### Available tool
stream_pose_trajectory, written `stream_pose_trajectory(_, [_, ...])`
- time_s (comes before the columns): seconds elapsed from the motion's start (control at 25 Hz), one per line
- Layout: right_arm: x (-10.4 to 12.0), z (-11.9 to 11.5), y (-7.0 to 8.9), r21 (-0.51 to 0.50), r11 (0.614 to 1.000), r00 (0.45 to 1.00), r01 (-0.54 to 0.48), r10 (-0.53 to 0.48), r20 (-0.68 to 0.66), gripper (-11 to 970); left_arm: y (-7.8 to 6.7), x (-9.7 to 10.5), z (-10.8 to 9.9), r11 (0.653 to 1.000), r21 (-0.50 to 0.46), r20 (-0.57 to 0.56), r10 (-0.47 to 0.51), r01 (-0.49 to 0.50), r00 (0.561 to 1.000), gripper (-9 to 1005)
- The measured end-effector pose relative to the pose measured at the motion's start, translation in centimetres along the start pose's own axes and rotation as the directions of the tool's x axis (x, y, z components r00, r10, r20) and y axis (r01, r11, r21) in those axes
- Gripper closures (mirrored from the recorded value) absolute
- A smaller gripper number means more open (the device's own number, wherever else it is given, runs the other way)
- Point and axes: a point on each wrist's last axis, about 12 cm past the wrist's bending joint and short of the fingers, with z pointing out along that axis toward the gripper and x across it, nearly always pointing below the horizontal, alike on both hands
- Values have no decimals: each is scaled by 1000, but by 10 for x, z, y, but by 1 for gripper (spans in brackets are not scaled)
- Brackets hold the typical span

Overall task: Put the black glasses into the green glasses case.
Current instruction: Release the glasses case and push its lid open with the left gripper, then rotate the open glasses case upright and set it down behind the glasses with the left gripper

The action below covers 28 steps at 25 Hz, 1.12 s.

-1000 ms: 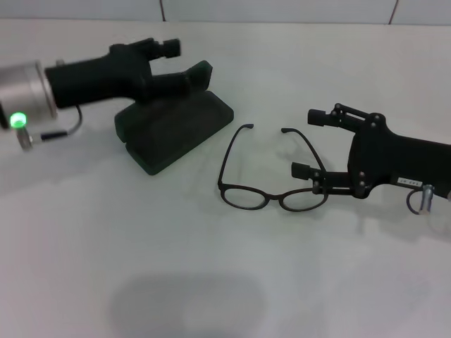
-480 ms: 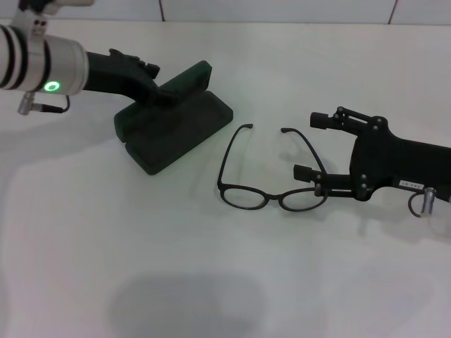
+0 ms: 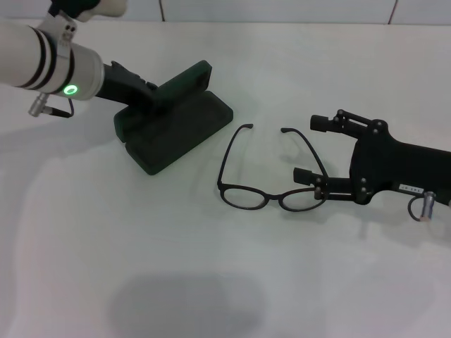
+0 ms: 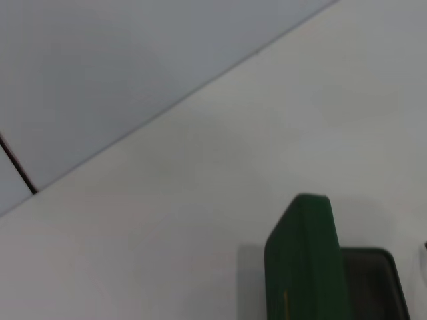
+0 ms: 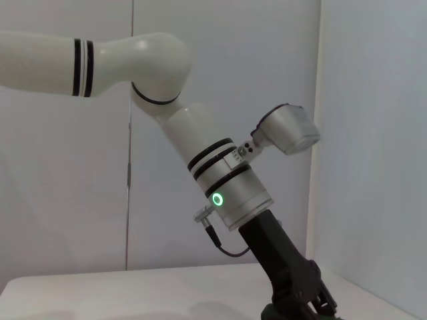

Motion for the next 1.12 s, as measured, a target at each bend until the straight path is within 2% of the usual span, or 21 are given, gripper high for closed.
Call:
stream_pose_trajectory(0.12, [1, 0, 2, -2, 1000, 1000, 0, 0, 3, 96, -2, 0, 1, 1000, -1, -16, 14, -14, 1000, 512])
stream_pose_trajectory(0.2, [1, 0, 3, -8, 1000, 1000, -1, 1, 4, 96, -3, -2, 1, 1000, 0, -11, 21, -21, 1000, 693])
stream_pose_trajectory(0.44, [2, 2, 8, -39, 999, 1000, 0, 0, -2, 95, -5, -15, -3, 996, 9, 58, 84, -85, 995, 751])
stream_pose_trajectory(0.64, [6, 11, 16, -86, 996, 1000, 6, -8, -19, 96, -13, -45, 5, 971, 21, 158, 232, -238, 960, 799])
stream_pose_trajectory(0.84, [9, 16, 23, -123, 992, 999, 0, -4, -33, 95, -32, -79, 22, 922, 63, 186, 364, -381, 912, 799])
stream_pose_trajectory(1.12, [13, 12, 26, -110, 994, 999, -15, 11, -36, 95, -67, -102, 44, 861, 77, 197, 482, -503, 854, 800])
